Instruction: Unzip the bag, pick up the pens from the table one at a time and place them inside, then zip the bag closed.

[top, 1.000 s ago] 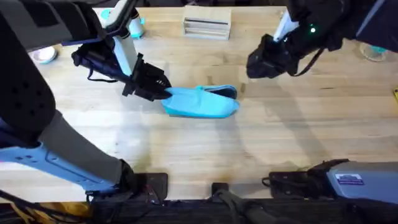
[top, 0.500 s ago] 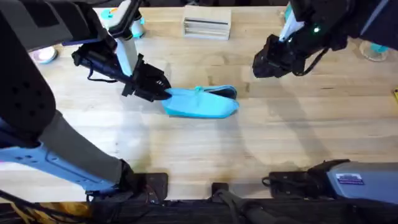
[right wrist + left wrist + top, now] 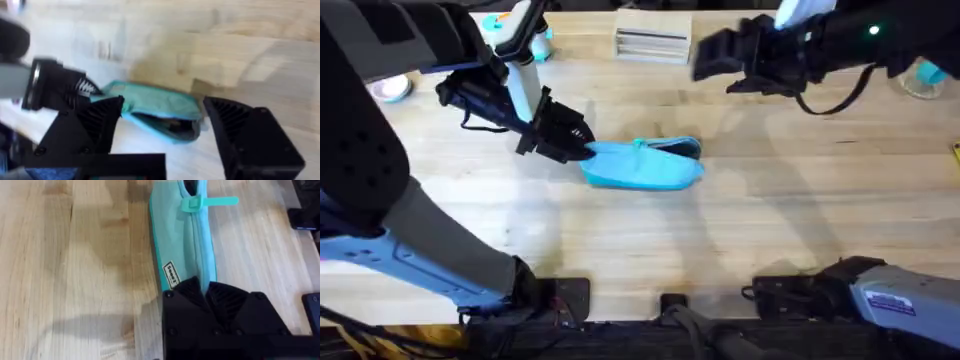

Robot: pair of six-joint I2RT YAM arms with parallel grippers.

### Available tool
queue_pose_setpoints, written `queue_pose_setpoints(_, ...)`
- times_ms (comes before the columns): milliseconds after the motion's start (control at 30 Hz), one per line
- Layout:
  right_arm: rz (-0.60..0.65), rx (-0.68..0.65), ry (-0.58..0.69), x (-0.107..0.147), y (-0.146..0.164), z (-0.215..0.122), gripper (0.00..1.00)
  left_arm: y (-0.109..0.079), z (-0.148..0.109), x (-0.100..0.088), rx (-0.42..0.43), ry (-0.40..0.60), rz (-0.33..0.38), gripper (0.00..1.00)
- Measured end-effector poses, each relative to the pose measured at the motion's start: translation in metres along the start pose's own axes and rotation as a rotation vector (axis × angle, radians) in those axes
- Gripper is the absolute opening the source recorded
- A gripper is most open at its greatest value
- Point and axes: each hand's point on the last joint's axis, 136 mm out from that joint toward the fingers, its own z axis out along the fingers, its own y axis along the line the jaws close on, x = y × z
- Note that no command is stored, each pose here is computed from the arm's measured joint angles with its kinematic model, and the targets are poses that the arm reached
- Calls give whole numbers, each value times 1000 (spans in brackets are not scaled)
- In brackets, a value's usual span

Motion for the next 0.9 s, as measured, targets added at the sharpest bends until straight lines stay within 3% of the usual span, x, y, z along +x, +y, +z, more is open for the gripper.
queue_pose_setpoints(33, -27, -10, 5, 2, 5, 1, 901, 0, 0, 0, 0, 0, 0, 43)
queue_pose_setpoints(100, -71, -26, 21, 8, 13, 3, 991, 0, 0, 0, 0, 0, 0, 43)
queue_pose_setpoints(500, -105, -39, 36, 12, 16, 5, 997, 0, 0, 0, 0, 0, 0, 64)
queue_pose_setpoints(700, -126, -50, 51, 17, 23, 7, 997, -1, 0, -1, 3, -6, -12, 947)
queue_pose_setpoints(900, -236, -91, 88, 36, 46, 11, 997, 0, 0, -1, 0, -8, -9, 993)
